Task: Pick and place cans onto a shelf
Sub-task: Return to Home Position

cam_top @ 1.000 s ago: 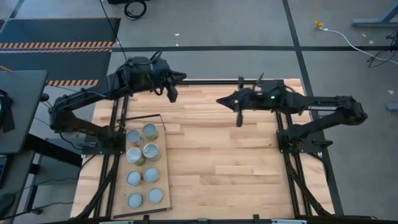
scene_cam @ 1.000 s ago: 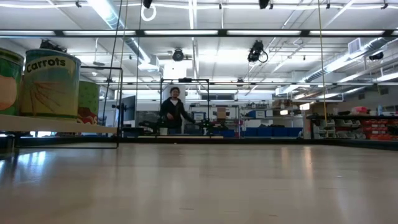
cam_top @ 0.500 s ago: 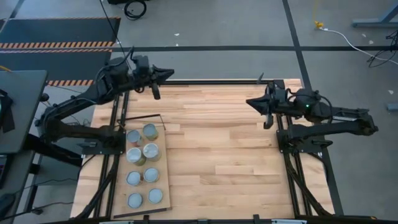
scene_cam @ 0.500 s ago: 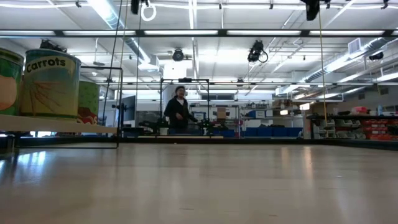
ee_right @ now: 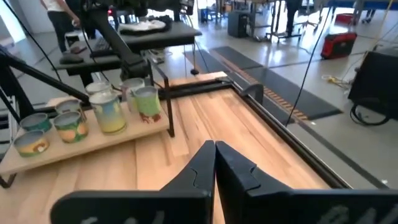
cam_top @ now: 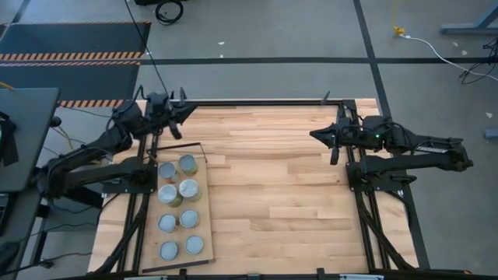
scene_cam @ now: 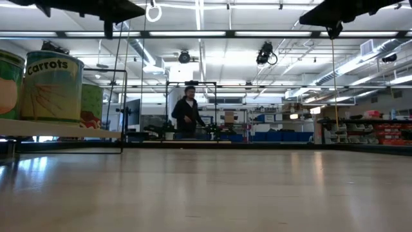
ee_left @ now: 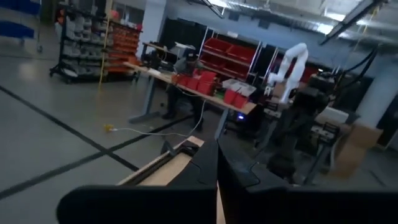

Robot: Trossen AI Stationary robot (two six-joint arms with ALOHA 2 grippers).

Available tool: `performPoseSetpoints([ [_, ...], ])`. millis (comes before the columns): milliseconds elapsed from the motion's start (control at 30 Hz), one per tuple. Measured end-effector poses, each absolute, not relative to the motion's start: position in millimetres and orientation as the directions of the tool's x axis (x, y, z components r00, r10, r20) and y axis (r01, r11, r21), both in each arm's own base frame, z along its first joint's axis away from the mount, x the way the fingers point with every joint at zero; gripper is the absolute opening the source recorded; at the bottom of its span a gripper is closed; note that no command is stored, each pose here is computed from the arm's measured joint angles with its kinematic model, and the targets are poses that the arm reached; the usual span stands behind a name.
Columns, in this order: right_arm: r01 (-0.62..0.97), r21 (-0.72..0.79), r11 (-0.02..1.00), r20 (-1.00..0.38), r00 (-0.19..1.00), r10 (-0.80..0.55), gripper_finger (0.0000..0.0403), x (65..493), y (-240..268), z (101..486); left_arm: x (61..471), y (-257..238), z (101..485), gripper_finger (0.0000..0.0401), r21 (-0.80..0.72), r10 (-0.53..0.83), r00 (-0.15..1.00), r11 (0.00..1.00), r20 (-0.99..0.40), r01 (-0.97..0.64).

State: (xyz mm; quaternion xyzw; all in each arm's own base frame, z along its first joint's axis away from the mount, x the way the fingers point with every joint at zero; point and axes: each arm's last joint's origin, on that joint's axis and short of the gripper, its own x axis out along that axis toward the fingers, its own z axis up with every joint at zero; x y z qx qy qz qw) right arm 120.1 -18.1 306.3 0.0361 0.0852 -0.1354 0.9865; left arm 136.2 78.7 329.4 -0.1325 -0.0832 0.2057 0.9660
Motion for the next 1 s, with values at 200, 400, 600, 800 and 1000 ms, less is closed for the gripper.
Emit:
performPoseSetpoints([
  [200,0.237,0.139,0.962,-0.133,0.967,-0.219,0.0018,116.6,-16.5,310.8,130.9,62.6,324.4,0.0002,-0.337,0.377,0.917,0.887,0.129,-0.317],
  [400,0.129,0.21,0.969,-0.031,0.992,-0.126,0.0018,102.8,-13.2,320.4,135.4,39.8,327.4,0.0002,-0.316,0.247,0.956,0.93,0.158,-0.188],
  [600,0.056,0.238,0.97,0.067,0.995,-0.074,0.0018,96.6,-11.1,312.2,121.4,19.7,330.6,0.0007,-0.264,0.129,0.976,0.961,0.178,-0.079],
  [800,-0.017,0.235,0.972,0.174,0.984,-0.025,0.0018,93.9,-9.3,277.3,100.4,14.9,335.7,0.0007,-0.251,0.127,0.964,0.966,0.232,-0.066],
  [1000,-0.074,0.244,0.967,0.267,0.964,0.006,0.0018,89.5,-7.7,245.8,97.4,13.9,337.5,0.0018,-0.403,0.111,0.961,0.915,0.251,-0.001],
])
